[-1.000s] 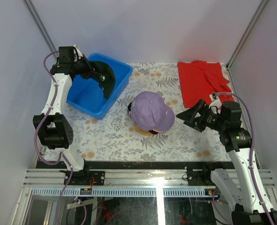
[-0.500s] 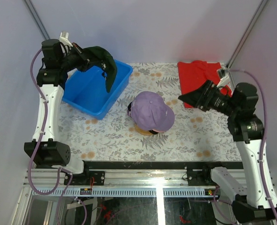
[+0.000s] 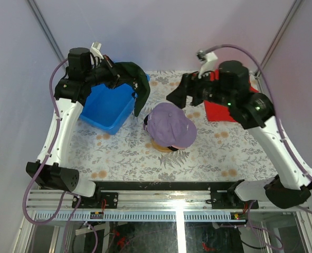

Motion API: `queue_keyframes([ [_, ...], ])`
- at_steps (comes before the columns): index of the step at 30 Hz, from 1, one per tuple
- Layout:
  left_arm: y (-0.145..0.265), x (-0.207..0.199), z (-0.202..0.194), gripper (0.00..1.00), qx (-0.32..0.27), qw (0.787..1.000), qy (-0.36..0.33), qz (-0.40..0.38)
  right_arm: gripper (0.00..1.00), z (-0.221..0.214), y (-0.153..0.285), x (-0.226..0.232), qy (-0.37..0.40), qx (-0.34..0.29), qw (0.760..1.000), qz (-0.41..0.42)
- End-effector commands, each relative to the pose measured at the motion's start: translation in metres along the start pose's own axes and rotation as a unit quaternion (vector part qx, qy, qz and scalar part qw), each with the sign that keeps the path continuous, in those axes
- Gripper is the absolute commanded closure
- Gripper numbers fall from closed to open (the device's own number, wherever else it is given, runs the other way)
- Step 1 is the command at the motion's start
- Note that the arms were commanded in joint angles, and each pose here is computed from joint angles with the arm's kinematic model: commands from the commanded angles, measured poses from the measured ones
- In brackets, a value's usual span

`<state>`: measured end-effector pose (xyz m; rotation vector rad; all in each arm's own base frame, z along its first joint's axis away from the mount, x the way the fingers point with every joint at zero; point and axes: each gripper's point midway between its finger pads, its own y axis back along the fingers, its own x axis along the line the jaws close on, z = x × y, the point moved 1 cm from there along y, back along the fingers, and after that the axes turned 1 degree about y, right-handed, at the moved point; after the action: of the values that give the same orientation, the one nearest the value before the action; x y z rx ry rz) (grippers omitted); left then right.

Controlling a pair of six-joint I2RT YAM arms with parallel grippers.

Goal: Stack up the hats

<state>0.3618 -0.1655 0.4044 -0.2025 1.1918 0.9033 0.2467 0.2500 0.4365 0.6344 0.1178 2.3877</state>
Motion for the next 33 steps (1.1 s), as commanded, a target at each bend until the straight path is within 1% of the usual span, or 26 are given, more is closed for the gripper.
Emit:
queue_keyframes([
  [1,0.007,-0.010,-0.003,1.00,-0.009,1.000,0.004,-0.005,0.14,0.013,-0.011,-0.001,0.070,-0.022,0.994,-0.077],
  [4,0.006,-0.010,-0.003,1.00,-0.008,1.000,0.003,-0.005,0.14,0.010,-0.027,0.015,0.092,-0.019,0.992,-0.079],
  [7,0.006,-0.010,-0.003,1.00,-0.007,1.000,0.003,-0.003,0.14,0.009,-0.036,0.022,0.090,-0.028,0.993,-0.078],
  [9,0.005,-0.008,-0.003,1.00,-0.006,1.000,0.003,-0.001,0.14,0.012,-0.038,0.024,0.083,-0.043,0.992,-0.080],
  [18,0.001,-0.007,-0.002,1.00,-0.001,1.000,0.003,-0.001,0.14,0.023,-0.056,0.030,0.056,-0.070,0.993,-0.073],
  [27,0.001,-0.009,-0.003,1.00,0.001,1.000,0.003,-0.007,0.14,0.022,-0.084,0.042,0.049,-0.069,0.994,-0.065],
  [33,0.003,-0.014,-0.004,1.00,0.005,1.000,0.005,-0.016,0.14,0.020,-0.100,0.037,0.048,-0.072,0.993,-0.075],
])
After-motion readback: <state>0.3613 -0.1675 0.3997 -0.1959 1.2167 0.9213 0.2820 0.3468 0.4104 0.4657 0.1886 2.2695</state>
